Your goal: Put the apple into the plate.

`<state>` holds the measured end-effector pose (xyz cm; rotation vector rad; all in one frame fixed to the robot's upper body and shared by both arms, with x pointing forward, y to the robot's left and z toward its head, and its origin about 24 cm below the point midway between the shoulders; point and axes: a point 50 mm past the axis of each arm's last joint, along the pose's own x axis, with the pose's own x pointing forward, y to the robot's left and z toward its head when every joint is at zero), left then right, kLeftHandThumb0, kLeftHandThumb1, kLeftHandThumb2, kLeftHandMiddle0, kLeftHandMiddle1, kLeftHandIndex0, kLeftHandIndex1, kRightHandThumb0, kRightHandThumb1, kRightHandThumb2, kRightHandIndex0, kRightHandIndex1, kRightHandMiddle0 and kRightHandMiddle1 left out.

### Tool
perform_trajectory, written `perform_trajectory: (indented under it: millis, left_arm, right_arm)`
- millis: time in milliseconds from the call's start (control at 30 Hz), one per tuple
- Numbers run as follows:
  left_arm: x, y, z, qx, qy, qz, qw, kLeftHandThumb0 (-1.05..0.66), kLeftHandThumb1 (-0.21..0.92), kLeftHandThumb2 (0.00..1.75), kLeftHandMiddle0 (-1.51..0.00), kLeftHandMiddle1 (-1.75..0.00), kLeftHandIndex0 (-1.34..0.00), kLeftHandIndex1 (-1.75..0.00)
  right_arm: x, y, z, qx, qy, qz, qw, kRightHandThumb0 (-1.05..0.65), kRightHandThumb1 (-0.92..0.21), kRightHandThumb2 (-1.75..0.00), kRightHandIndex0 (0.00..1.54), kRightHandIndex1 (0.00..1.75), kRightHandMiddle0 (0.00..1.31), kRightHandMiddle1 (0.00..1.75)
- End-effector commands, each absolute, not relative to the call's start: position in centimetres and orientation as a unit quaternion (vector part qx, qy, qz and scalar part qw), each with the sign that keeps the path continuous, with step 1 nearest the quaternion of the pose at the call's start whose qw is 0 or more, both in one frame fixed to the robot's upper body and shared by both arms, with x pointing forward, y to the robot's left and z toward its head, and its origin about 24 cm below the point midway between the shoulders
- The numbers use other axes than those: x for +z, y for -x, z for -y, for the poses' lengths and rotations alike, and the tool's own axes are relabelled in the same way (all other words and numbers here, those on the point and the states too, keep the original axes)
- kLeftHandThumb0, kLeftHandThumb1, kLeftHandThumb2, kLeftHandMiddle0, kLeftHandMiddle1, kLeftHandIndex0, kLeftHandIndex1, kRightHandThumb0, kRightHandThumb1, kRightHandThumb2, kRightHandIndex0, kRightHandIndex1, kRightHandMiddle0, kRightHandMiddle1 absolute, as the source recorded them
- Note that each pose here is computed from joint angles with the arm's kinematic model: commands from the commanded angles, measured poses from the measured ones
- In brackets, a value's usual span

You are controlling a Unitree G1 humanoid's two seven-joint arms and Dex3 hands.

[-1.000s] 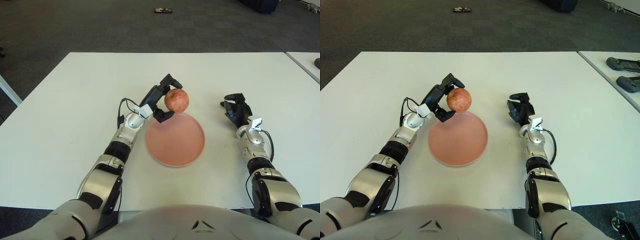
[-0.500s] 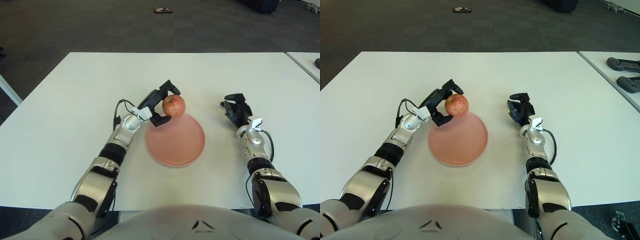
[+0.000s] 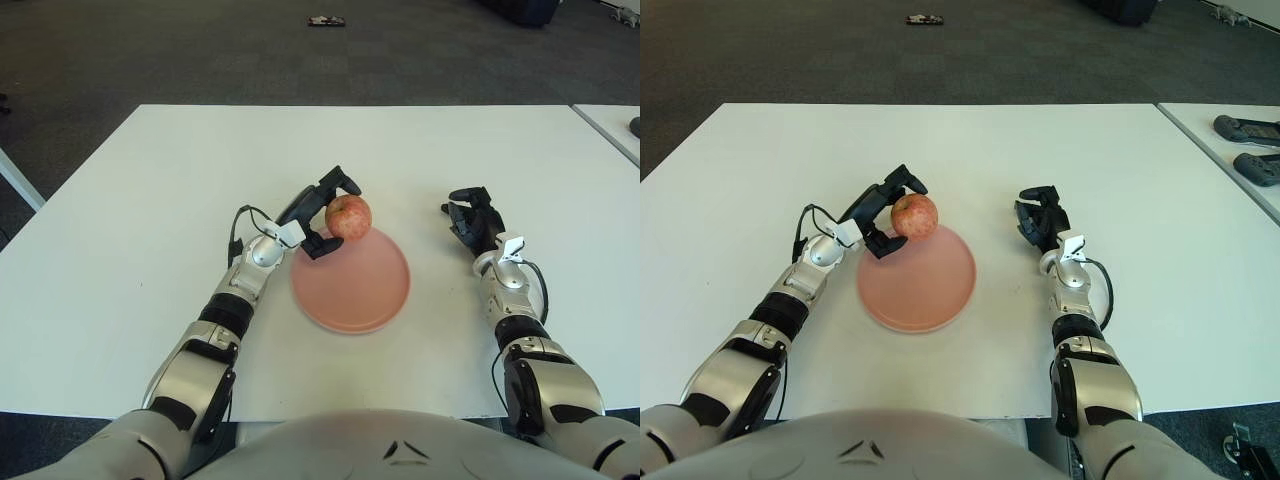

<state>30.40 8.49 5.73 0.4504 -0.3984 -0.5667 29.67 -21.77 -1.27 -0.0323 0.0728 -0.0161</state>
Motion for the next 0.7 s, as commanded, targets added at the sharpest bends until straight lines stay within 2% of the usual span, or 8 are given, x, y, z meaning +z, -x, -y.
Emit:
perform_trajectory:
  millis: [0, 400, 667]
  left_arm:
    - [6.29, -30.28, -8.81, -0.264, -0.214, 0.210, 0.917, 0.00, 0.01, 1.63, -0.87, -1.63, -0.62, -1.75]
    - [6.41, -30.06, -8.81, -0.294, -0.229, 0.211, 0.903, 0.00, 0.00, 1.64, -0.88, -1.63, -0.63, -1.75]
    - [6.08, -29.76, -8.45, -0.359, -0.289, 0.199, 0.865, 0.00, 0.00, 1.64, -0.89, -1.61, -0.63, -1.75]
  right_arm:
    - [-4.42, -27.48, 21.24, -0.007, 0.003, -0.113, 0.994, -0.35, -0.92, -0.47, 0.34, 1.23, 0.25, 1.69]
    - [-4.42, -27.48, 21.24, -0.007, 0.003, -0.113, 0.994, -0.35, -0.92, -0.47, 0.34, 1.23, 0.25, 1.69]
    - [-4.40, -27.52, 21.18, -0.007, 0.003, -0.112, 0.994, -0.35, -0.92, -0.47, 0.34, 1.23, 0.25, 1.69]
